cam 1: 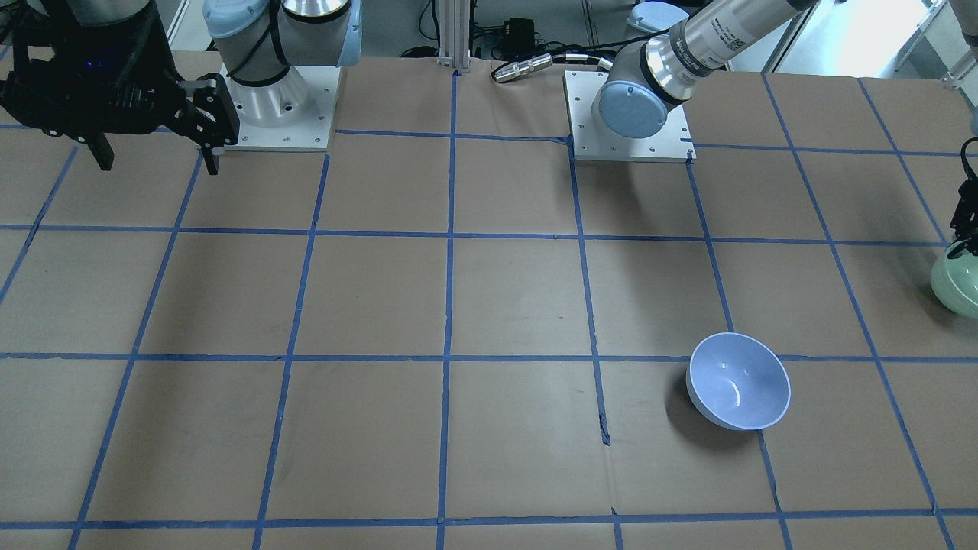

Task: Stack green bowl on blue bowl
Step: 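Close the left gripper on the rim of the green bowl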

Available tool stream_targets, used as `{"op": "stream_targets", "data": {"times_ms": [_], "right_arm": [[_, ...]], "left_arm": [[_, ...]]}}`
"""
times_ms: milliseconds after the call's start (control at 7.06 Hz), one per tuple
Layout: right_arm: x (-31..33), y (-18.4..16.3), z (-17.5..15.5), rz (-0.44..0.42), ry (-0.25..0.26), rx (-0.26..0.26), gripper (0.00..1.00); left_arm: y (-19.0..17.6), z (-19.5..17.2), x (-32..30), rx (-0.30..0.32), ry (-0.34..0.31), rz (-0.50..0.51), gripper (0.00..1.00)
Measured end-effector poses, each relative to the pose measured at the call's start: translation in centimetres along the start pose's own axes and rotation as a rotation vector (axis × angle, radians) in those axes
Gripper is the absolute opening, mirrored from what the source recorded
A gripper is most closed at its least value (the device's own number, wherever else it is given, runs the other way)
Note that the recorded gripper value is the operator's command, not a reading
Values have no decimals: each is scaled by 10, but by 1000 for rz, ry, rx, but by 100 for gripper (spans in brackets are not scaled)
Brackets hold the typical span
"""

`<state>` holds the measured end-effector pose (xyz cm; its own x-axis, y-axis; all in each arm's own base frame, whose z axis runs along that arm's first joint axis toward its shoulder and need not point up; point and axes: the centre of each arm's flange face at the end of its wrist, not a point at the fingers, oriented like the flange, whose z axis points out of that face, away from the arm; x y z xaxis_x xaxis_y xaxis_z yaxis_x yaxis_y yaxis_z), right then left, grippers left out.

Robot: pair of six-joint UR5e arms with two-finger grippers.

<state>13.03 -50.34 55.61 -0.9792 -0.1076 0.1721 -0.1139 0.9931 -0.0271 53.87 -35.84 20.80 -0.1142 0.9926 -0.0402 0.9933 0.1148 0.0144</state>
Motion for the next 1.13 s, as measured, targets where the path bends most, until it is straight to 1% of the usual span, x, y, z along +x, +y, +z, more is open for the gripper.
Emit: {"op": "stream_targets", "data": {"times_ms": [425,709,1134], "right_arm": [[0,0,0,0,0,0,100],[0,0,0,0,0,0,100],[0,0,0,0,0,0,100]], "left_arm": [[0,0,0,0,0,0,0],[-2,-6,-2,-7,-4,5,0],[-21,-46,-16,-42,-25,36,0]]}}
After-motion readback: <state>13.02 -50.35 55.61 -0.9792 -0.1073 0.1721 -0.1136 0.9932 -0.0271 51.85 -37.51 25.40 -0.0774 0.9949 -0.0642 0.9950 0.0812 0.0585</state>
